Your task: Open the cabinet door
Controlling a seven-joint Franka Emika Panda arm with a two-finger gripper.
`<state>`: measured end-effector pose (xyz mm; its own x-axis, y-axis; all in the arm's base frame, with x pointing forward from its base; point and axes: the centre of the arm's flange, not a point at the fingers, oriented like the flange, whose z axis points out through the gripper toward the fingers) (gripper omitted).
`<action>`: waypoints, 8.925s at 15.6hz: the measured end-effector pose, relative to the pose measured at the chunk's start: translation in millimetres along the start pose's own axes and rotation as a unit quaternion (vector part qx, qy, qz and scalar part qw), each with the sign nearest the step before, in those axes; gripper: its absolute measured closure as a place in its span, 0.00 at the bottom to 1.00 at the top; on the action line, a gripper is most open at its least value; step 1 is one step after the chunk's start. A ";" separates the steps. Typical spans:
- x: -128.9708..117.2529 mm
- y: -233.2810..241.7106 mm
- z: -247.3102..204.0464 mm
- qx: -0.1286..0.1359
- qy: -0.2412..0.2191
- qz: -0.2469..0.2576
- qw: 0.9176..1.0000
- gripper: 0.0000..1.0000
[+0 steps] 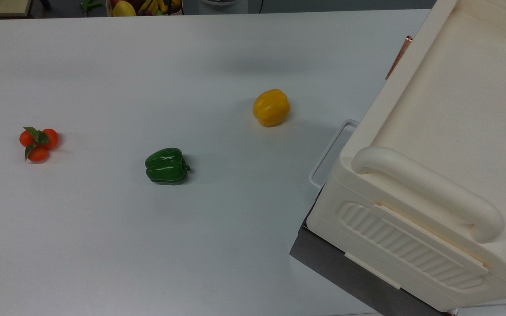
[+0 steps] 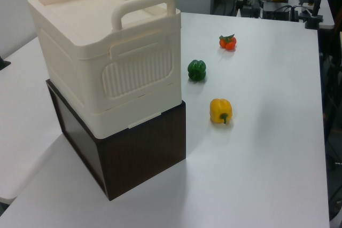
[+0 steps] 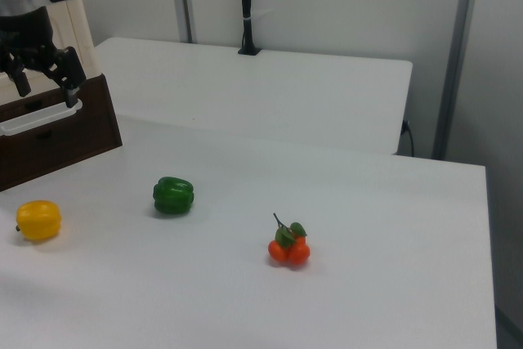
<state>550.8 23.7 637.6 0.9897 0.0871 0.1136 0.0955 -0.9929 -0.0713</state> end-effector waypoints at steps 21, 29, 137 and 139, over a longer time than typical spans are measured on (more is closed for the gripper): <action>0.8 -47.3 5.2 0.040 0.004 -0.252 0.967 0.02; 5.5 -157.6 13.4 0.071 0.055 -0.337 0.937 0.58; 10.3 88.2 -2.3 0.052 0.070 -0.124 0.988 0.00; -3.5 86.2 -8.4 0.065 0.042 -0.123 0.989 0.00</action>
<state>554.6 -62.8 639.4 0.9229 0.3122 0.2254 0.3505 -0.9234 -0.1566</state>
